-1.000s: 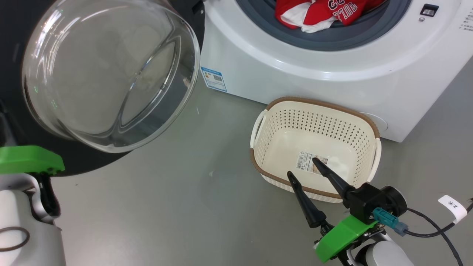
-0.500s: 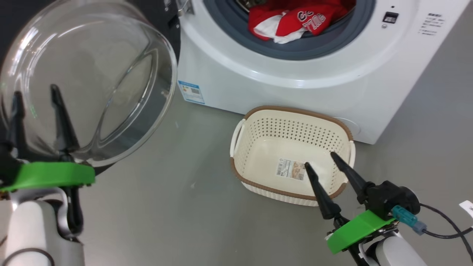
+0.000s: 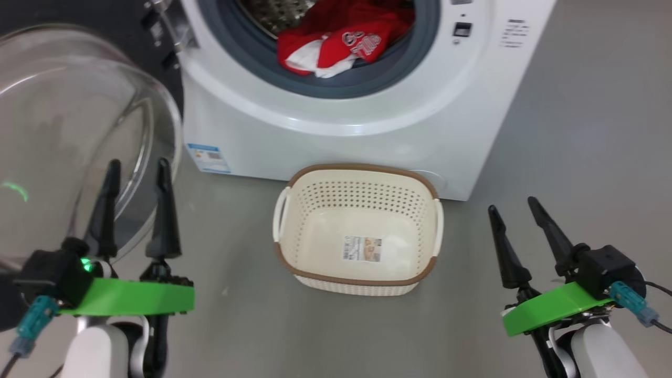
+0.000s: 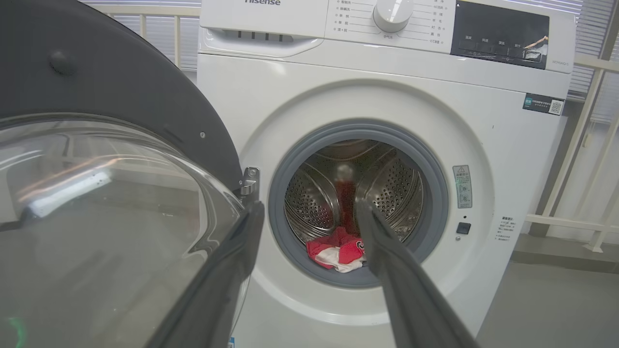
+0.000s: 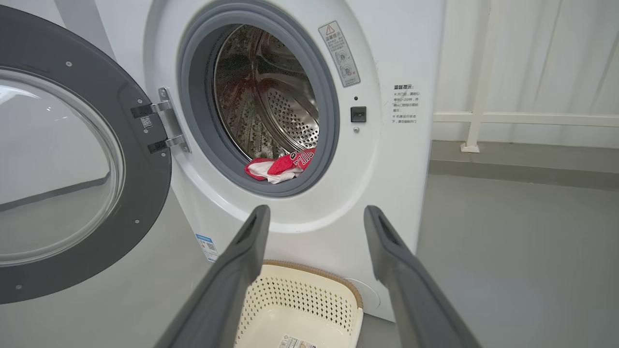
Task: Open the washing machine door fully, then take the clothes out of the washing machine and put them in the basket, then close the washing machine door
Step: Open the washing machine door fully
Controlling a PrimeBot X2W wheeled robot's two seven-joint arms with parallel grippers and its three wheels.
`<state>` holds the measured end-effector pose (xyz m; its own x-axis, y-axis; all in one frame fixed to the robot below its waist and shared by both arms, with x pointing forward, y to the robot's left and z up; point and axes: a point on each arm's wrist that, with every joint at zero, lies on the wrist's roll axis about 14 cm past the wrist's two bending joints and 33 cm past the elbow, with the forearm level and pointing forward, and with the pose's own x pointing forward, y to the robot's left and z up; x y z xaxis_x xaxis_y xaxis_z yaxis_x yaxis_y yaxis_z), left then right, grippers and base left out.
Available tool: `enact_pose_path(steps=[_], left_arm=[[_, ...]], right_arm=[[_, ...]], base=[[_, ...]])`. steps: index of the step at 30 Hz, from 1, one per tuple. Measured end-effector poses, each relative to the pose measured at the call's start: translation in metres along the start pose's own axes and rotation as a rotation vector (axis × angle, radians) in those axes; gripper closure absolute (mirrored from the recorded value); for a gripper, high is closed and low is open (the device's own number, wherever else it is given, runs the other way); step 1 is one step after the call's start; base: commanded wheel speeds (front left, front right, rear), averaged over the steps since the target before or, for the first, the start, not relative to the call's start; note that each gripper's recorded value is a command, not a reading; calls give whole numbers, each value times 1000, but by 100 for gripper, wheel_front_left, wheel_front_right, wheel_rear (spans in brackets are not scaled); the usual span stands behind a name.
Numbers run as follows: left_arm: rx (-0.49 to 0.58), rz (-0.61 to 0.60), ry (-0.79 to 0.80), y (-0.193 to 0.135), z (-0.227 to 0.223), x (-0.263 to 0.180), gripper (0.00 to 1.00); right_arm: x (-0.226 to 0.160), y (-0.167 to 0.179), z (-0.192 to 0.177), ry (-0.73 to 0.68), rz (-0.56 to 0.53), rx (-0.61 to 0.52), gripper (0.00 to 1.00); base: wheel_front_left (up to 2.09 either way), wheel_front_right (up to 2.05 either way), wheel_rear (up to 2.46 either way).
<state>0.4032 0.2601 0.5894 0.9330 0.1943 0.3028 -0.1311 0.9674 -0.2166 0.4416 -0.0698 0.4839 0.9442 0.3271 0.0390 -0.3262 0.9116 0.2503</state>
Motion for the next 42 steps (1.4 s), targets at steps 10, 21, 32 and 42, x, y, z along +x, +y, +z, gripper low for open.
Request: enact_pose_path(steps=[10, 21, 32, 42], left_arm=[[-81, -113, 84, -44, -33, -5, 0], [-91, -189, 190, -64, -65, -24, 0], [-65, -201, 263, -59, -78, -58, 0], [-42, -189, 285, -51, -79, -76, 0]], right_arm=[[-25, -47, 43, -120, -147, -33, 0], [-76, -78, 54, -141, -273, -58, 0], [-123, -86, 56, -146, -343, -82, 0], [-148, -87, 62, -171, -375, -94, 0]], base=[[0, 0, 0], [0, 0, 0], [0, 0, 0], [0, 0, 0]])
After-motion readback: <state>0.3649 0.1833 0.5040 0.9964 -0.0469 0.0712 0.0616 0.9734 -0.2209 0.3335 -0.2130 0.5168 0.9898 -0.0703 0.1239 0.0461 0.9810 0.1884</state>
